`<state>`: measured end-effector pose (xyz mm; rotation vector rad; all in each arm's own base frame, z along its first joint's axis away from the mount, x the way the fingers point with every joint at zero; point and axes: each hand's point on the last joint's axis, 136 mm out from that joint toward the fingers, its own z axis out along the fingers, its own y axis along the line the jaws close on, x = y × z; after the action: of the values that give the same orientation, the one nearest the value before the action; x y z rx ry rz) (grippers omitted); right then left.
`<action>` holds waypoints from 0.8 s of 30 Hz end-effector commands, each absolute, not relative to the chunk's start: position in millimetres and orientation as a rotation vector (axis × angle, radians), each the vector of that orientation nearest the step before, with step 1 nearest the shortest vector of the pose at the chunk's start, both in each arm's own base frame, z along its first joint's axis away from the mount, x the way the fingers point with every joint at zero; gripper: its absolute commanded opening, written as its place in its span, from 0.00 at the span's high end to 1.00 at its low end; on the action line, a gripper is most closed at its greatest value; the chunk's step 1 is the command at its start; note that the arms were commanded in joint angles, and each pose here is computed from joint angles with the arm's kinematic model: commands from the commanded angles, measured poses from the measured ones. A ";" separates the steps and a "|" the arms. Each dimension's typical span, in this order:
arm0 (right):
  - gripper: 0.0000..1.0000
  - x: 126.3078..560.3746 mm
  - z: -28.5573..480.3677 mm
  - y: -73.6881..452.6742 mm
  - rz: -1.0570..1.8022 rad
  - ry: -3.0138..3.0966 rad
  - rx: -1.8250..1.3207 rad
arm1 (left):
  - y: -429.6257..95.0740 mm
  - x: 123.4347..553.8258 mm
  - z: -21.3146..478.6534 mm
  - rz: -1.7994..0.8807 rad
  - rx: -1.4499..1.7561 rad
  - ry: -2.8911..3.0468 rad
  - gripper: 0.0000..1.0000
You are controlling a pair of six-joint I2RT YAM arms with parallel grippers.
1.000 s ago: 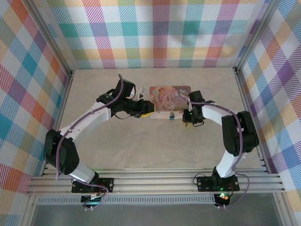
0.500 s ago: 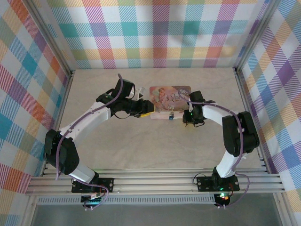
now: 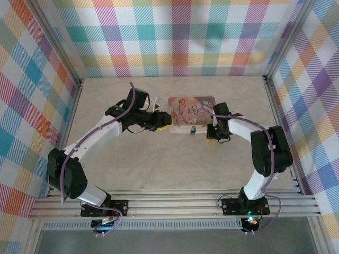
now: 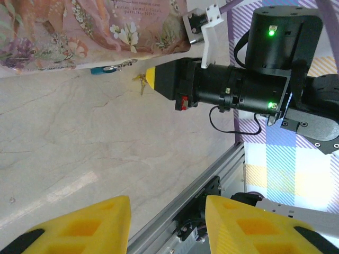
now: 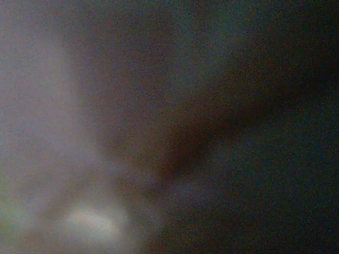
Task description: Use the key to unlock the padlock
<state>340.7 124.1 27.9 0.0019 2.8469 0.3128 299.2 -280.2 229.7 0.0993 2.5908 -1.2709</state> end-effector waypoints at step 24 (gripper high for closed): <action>1.00 300.6 209.7 170.1 0.709 2.527 0.117 | -253.7 327.0 269.5 -1.350 -0.544 2.317 0.61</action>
<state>297.8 155.3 169.2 0.0794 2.6189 0.6035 311.5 -261.9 260.9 -0.2608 2.4091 -1.3188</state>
